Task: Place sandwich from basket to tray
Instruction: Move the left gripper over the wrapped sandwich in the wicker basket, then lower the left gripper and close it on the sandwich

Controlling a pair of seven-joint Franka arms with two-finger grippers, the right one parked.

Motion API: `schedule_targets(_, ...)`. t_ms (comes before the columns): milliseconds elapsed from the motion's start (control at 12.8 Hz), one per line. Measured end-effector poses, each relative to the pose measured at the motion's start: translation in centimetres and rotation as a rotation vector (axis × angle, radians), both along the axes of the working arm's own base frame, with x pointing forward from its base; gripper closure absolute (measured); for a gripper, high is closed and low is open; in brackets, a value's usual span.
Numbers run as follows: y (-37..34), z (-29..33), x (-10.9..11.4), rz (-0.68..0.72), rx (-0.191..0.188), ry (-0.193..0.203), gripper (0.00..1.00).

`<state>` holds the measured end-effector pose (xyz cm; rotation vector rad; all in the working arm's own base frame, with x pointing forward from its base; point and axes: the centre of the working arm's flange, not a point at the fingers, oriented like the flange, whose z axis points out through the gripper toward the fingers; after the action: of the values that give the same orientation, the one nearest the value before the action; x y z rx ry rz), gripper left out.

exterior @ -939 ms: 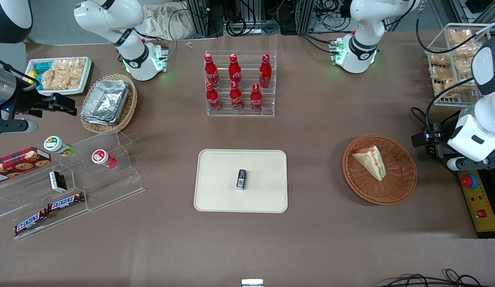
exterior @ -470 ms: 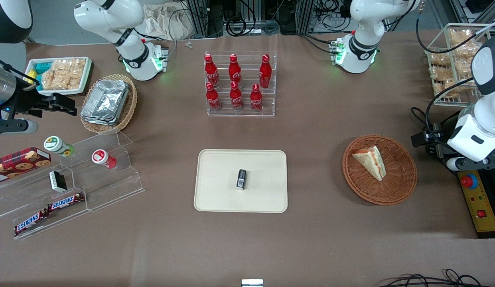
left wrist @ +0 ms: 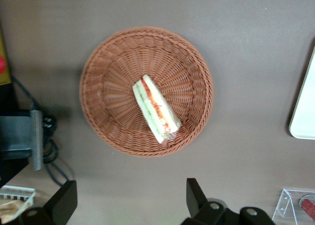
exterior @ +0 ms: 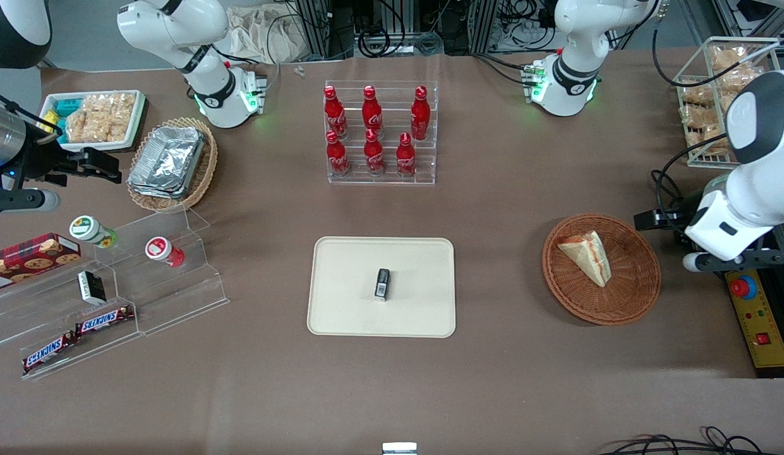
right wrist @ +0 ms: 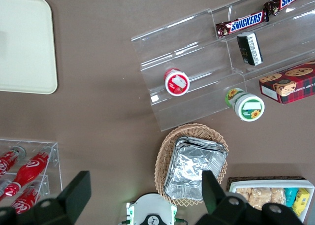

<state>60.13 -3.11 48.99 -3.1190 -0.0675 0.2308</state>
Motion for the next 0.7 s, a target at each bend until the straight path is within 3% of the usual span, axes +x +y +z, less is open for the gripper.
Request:
schedule_targets(157,-0.3,-2.4,-0.5,0.02,-0.006,0.011,0.01)
schedule_targets(548,-1.0,-8.9,-1.8,0.232,0.014,-0.01,0.01)
schedule_targets(704,-1.2,-11.2,-2.2,0.36,0.02,-0.045,0.01)
